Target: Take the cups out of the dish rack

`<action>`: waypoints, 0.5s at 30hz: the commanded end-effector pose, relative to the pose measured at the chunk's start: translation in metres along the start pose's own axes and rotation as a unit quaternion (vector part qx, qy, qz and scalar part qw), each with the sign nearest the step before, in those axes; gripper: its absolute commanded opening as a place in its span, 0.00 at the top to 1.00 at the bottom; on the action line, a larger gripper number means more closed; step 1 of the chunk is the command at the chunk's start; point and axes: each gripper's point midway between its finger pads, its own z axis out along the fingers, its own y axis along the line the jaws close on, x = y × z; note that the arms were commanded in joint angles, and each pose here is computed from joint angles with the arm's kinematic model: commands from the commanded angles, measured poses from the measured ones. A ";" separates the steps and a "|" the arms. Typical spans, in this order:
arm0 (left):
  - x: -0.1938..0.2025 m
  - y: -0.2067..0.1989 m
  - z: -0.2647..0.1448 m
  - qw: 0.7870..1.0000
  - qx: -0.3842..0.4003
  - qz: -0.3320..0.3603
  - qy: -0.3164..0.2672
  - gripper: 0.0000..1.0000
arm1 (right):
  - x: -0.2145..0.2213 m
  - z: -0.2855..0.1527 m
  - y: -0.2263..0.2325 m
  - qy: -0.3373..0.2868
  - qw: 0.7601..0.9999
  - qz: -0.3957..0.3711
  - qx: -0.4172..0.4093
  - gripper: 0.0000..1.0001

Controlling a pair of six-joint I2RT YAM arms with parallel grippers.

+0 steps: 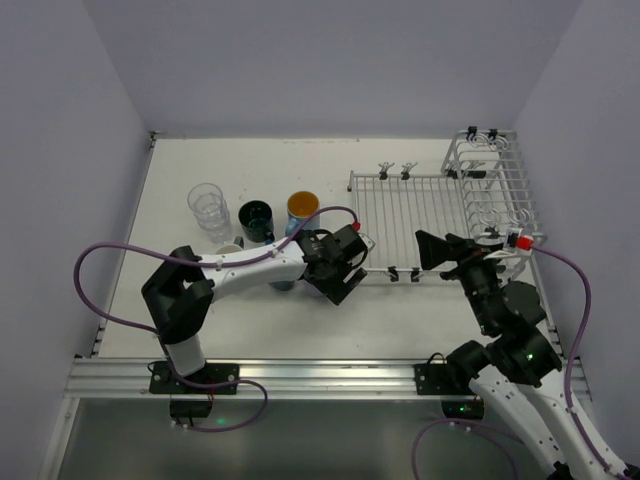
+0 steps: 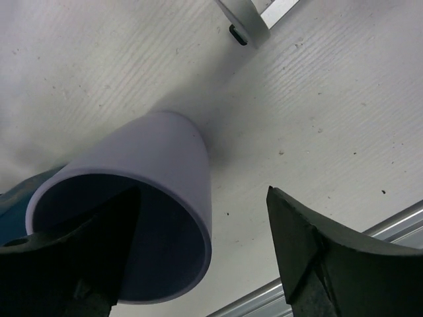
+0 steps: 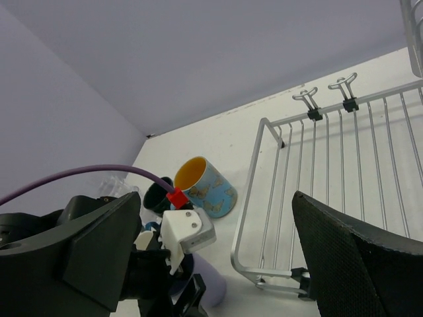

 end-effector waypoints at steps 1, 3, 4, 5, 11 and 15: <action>-0.016 0.003 -0.016 1.000 -0.010 0.003 -0.026 0.15 | -0.011 0.002 -0.004 -0.015 1.000 -0.012 0.020 0.01; -0.020 0.006 -0.019 0.999 -0.017 0.000 -0.034 0.12 | -0.014 0.001 -0.005 -0.018 0.999 -0.014 0.025 0.01; -0.023 0.007 -0.025 0.999 -0.020 -0.002 -0.043 0.09 | -0.014 0.001 -0.005 -0.018 0.999 -0.015 0.025 0.01; -0.028 0.009 -0.029 0.998 -0.023 -0.003 -0.053 0.07 | -0.018 0.000 -0.003 -0.024 0.999 -0.013 0.023 0.01; -0.075 0.027 -0.093 0.983 -0.056 -0.035 -0.170 0.00 | -0.028 -0.006 -0.002 -0.029 0.999 -0.017 0.027 0.01; -0.100 0.043 -0.168 0.950 -0.063 -0.065 -0.300 0.00 | -0.037 -0.014 -0.001 -0.039 0.999 -0.016 0.028 0.01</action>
